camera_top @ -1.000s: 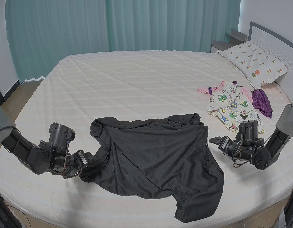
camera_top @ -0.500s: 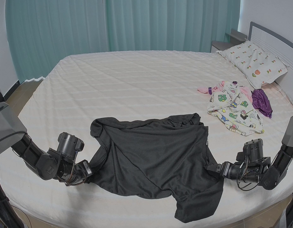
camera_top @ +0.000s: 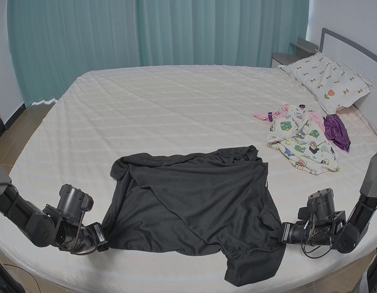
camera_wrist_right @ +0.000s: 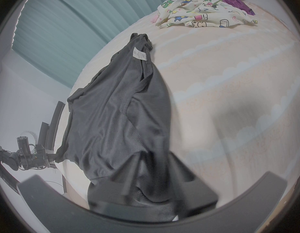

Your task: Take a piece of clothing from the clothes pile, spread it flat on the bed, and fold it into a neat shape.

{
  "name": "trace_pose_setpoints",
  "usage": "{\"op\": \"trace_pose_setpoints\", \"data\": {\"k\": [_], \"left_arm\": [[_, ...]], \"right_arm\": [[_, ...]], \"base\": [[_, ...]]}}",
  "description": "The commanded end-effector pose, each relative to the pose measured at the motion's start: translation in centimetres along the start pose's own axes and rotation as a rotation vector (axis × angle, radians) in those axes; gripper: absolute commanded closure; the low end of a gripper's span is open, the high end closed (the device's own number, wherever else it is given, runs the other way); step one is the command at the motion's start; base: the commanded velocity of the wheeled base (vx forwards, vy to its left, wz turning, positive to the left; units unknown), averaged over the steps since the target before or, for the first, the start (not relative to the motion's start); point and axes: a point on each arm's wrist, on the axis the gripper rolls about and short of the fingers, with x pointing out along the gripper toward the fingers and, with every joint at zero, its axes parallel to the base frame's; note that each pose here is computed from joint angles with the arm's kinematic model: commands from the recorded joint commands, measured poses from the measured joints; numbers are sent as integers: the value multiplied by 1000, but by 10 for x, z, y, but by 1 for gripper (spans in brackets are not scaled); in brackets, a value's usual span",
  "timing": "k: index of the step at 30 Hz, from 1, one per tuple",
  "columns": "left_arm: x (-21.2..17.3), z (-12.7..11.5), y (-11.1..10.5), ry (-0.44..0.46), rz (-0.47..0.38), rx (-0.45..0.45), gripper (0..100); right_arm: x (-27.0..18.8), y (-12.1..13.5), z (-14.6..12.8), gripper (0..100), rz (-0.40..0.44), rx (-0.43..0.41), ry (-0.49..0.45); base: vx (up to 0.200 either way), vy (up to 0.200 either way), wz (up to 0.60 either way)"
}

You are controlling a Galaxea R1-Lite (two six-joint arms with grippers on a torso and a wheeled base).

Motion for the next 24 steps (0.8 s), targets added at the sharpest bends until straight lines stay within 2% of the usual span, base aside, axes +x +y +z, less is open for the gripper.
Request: {"op": "trace_pose_setpoints", "data": {"k": [1, 9, 12, 16, 18, 24], "left_arm": [[-16, -8, 12, -7, -7, -5, 100], [-39, -16, 22, 31, 4, 4, 100], [-54, -21, 29, 57, -2, 10, 100], [-59, -24, 33, 79, 5, 13, 100], [-61, -28, 37, 92, 13, 15, 100], [-62, -32, 39, 105, 4, 16, 100]], "right_arm": [[-10, -7, 0, 100, -17, 19, -10], [-36, -20, -6, 100, -34, -5, -21], [-45, -27, -19, 100, -61, -37, 27], [-52, -29, -25, 100, -65, -62, 34], [-59, -27, -23, 100, -52, -71, 8], [-71, -30, -32, 100, -83, -90, 65]], "base": [[0, 0, 0], [0, 0, 0], [0, 0, 0], [0, 0, 0], [0, 0, 0], [0, 0, 0]]}}
